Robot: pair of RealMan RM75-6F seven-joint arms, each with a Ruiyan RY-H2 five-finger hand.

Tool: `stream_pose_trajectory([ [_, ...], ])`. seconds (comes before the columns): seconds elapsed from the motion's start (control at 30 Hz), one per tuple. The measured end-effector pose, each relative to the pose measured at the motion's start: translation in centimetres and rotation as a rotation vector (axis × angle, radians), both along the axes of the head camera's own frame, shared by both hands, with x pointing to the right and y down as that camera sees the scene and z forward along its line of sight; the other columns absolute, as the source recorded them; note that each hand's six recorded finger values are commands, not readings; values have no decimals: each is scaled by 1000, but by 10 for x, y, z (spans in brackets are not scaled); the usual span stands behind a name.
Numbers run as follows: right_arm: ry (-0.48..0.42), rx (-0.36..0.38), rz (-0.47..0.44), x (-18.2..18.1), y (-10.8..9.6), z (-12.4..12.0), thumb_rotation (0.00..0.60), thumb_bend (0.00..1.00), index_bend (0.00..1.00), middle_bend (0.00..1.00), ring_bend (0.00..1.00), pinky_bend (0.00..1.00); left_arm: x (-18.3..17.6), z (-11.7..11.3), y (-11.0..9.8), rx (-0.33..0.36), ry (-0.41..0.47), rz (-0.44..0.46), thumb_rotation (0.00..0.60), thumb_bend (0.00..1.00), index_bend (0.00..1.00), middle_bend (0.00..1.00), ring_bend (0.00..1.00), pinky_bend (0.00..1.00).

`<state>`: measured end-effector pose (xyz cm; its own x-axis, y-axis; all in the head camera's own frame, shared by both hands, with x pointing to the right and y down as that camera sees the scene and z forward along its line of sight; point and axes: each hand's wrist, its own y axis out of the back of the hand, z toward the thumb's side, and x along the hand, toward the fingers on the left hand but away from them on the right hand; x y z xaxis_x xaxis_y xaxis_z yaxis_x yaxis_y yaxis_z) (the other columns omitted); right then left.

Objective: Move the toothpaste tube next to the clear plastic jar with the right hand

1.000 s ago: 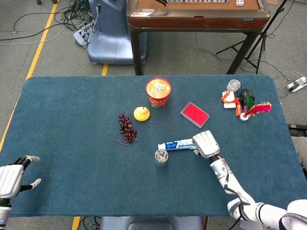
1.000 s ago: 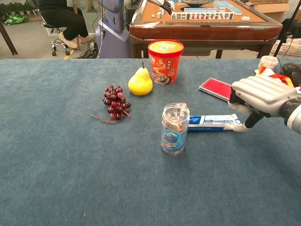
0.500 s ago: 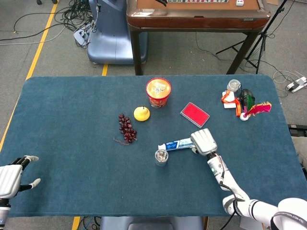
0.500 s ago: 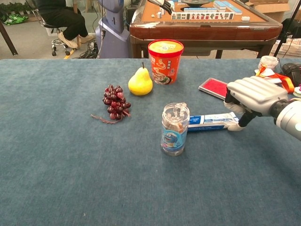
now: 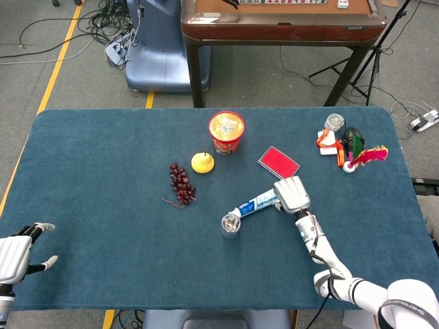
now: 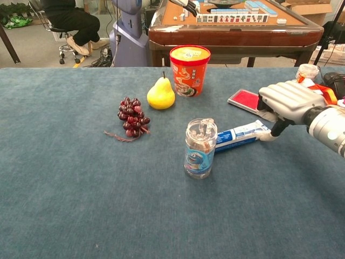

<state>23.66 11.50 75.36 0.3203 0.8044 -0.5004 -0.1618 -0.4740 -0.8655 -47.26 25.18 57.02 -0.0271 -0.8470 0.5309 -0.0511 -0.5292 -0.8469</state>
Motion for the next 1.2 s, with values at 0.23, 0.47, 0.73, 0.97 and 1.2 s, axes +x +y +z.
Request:
stream_pose_trajectory([
  [0.23,-6,20,13,1,-10,1,600,0,1000,1000,1000,1000,0,1,0,-4,-2,3,600,36,334,351,356,538],
  [0.47,-30,17,4,-3,-5,-1,600,0,1000,1000,1000,1000,1,2,1,-8,-5,8,600,36,334,351,356,538],
  [0.73,-60,-5,-23,-15,7,-2,600,0,1000,1000,1000,1000,1,1,1,-6,-5,7,600,36,334,351,356,538],
  [0.97,-70,-6,-37,-27,7,0,600,0,1000,1000,1000,1000,1,1,1,-7,-3,5,600,36,334,351,356,538],
  [1.2,-65,3,-34,-31,3,3,600,0,1000,1000,1000,1000,2,-1,1,-5,1,4,600,36,334,351,356,538],
])
